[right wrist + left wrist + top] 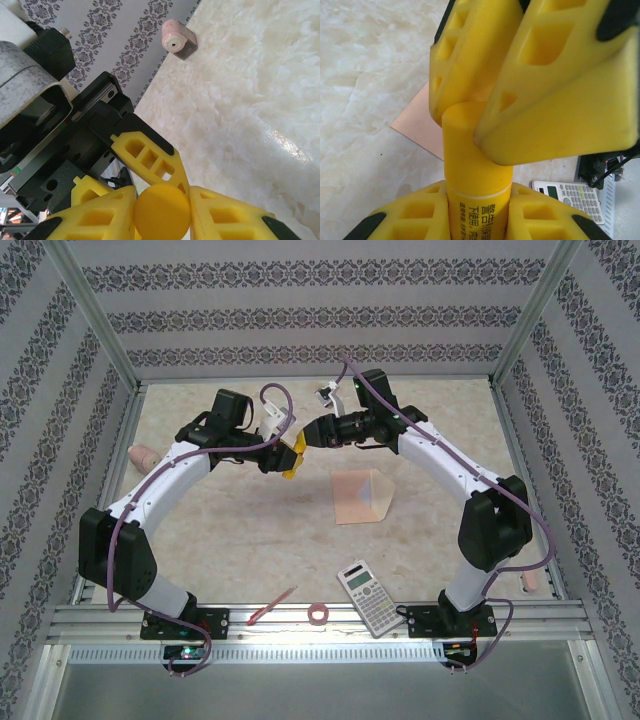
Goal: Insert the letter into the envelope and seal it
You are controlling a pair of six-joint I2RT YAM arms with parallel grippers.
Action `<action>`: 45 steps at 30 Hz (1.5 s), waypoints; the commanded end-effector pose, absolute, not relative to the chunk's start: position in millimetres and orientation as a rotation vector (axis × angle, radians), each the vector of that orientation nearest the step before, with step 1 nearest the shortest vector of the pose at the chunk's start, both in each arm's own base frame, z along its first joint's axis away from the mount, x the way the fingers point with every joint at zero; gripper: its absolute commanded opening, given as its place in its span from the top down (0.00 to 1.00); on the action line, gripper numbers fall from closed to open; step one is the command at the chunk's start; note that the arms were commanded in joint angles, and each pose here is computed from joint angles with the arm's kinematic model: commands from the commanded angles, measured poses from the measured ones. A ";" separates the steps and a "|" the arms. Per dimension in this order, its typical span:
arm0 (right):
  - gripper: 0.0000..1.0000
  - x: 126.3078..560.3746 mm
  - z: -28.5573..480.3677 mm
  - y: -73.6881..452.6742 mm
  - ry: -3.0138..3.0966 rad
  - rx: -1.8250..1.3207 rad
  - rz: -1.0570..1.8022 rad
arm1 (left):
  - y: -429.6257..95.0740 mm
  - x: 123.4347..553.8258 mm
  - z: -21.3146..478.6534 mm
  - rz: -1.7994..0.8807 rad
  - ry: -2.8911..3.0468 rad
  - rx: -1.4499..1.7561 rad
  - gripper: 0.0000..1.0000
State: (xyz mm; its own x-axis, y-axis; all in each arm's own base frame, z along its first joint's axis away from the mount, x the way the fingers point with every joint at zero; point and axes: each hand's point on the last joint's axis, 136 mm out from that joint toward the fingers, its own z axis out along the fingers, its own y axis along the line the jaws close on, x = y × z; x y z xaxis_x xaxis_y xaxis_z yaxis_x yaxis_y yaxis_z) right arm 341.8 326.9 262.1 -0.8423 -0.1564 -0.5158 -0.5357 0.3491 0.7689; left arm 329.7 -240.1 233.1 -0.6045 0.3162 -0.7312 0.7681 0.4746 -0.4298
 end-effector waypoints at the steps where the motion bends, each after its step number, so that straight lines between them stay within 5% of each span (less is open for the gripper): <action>1: 0.70 336.7 261.0 330.1 2.264 -0.645 1.491 | -239.9 337.1 237.9 -1.033 2.141 0.876 1.00; 18: 0.56 334.8 261.4 331.7 2.259 -0.660 1.507 | -239.3 338.0 234.0 -1.037 2.167 0.864 1.00; 30: 0.68 335.1 256.5 334.9 2.274 -0.671 1.497 | -239.9 338.5 234.8 -1.041 2.173 0.859 1.00; 38: 0.59 333.6 252.9 337.1 2.287 -0.682 1.483 | -239.9 339.4 234.0 -1.046 2.182 0.856 1.00; 45: 0.66 335.0 253.2 336.2 2.286 -0.681 1.463 | -240.5 339.1 232.5 -1.053 2.189 0.854 1.00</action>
